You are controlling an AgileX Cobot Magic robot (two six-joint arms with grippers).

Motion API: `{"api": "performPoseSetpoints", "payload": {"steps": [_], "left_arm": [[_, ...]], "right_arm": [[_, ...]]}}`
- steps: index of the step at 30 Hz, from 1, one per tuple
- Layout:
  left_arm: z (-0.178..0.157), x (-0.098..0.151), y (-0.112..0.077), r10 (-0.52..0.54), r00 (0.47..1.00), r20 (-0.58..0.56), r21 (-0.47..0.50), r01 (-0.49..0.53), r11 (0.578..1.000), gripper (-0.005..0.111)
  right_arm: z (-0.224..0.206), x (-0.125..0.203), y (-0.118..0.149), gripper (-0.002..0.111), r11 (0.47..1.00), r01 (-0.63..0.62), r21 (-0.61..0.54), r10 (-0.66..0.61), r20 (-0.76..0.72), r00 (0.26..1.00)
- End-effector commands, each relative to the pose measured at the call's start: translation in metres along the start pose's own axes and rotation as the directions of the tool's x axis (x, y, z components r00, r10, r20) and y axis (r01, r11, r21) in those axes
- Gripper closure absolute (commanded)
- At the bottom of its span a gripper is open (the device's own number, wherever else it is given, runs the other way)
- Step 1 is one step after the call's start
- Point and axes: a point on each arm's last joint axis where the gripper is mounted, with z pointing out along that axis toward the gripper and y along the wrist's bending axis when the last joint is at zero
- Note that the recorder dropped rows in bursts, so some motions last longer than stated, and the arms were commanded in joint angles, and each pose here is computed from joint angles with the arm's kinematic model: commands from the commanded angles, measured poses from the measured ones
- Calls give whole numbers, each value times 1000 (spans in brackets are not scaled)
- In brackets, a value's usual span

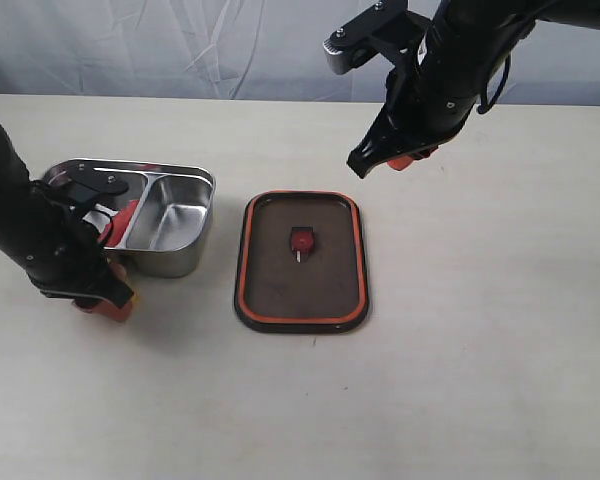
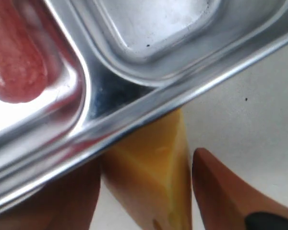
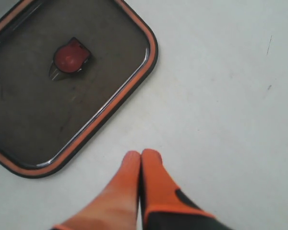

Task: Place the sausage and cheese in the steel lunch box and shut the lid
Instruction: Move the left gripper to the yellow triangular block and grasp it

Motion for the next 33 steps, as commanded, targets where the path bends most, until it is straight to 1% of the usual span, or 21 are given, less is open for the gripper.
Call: {"api": "performPoseSetpoints", "payload": {"steps": [1, 6, 10, 12, 18, 20, 22, 26, 28, 30, 33], "left_arm": [[6, 1, 1, -13, 1000, -2, 5, 13, 1000, 52], [6, -1, 1, -29, 999, 15, 4, 29, 1000, 56], [6, -4, 0, -89, 995, 46, 28, 88, 996, 54], [6, -5, -1, -103, 993, 55, 33, 102, 994, 52], [5, -6, -3, -132, 990, 56, 56, 129, 990, 52], [5, -6, -3, -158, 986, 55, 57, 155, 986, 54], [5, -5, -3, -156, 986, 51, 57, 153, 987, 60], [5, -3, -4, -147, 989, 27, 72, 145, 987, 81], [5, -2, -5, -140, 990, 13, 82, 139, 987, 90], [5, -1, -6, -135, 991, -1, 90, 134, 987, 93], [5, 3, -9, -121, 992, -46, 119, 126, 985, 95]], "right_arm": [[-3, 1, -2, 108, 1000, -1, 9, 1, 6, 1000], [-3, 1, -2, 108, 1000, -1, 9, 1, 6, 1000], [-3, 1, -2, 108, 1000, -1, 9, 1, 6, 1000], [-3, 1, -2, 108, 1000, -1, 9, 1, 6, 1000], [-3, 1, -2, 108, 1000, -1, 8, 1, -1, 1000], [-3, 1, -2, 108, 1000, -1, 7, 1, -2, 1000], [-3, 2, -2, 108, 1000, -1, 6, 1, -8, 1000], [-3, 3, -2, 108, 1000, -1, 4, 2, -16, 1000], [-3, 3, -2, 108, 1000, -1, 4, 2, -16, 1000], [-3, 3, -2, 108, 1000, -1, 4, 2, -16, 1000], [-3, 3, -2, 108, 1000, -1, 4, 2, -16, 1000]]}}
